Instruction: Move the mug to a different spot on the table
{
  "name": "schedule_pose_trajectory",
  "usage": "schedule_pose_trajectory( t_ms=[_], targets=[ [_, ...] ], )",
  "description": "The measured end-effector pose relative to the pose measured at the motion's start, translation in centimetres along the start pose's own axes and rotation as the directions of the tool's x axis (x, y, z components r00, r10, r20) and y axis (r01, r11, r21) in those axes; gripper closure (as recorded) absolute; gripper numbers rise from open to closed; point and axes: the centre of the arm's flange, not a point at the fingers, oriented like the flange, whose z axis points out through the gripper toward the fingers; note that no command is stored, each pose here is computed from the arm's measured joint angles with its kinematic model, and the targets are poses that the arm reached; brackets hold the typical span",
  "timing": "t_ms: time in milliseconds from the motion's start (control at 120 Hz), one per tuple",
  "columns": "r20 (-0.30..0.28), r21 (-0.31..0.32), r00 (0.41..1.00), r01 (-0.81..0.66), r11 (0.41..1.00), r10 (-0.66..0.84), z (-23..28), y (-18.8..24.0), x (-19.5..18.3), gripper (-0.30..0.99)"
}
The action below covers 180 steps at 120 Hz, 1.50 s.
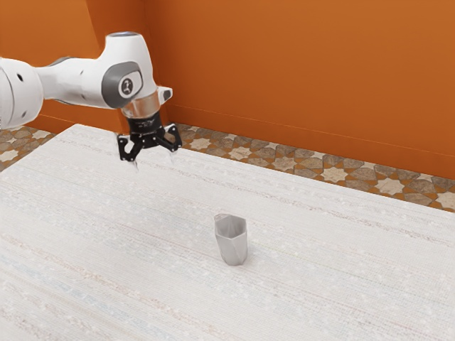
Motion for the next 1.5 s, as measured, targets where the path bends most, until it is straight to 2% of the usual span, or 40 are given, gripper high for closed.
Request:
schedule_pose_trajectory(
  t_ms=[267,408,825,900,1000,1117,1292,1500],
  targets=[
    [0.041,-0.071,0.982,0.186,0.980,-0.184,4.0,3.1,-3.0,0.00],
    [0.062,-0.083,0.971,0.237,0.968,-0.232,5.6,5.3,-4.6,0.00],
    [0.139,0.007,0.924,0.358,0.934,-0.355,11.3,8.0,-7.1,0.00],
    [0.106,0.028,0.932,0.347,0.938,-0.348,11.9,8.1,-7.1,0.00],
    [0.073,0.019,0.946,0.316,0.949,-0.316,12.2,9.3,-7.7,0.00],
    [0.063,-0.004,0.953,0.298,0.955,-0.297,12.5,10.8,-8.2,0.00],
    [0.099,-0.012,0.938,0.335,0.942,-0.332,13.0,11.8,-6.9,0.01],
    [0.149,0.021,0.919,0.367,0.930,-0.366,14.3,12.1,-5.9,0.01]
  ],
)
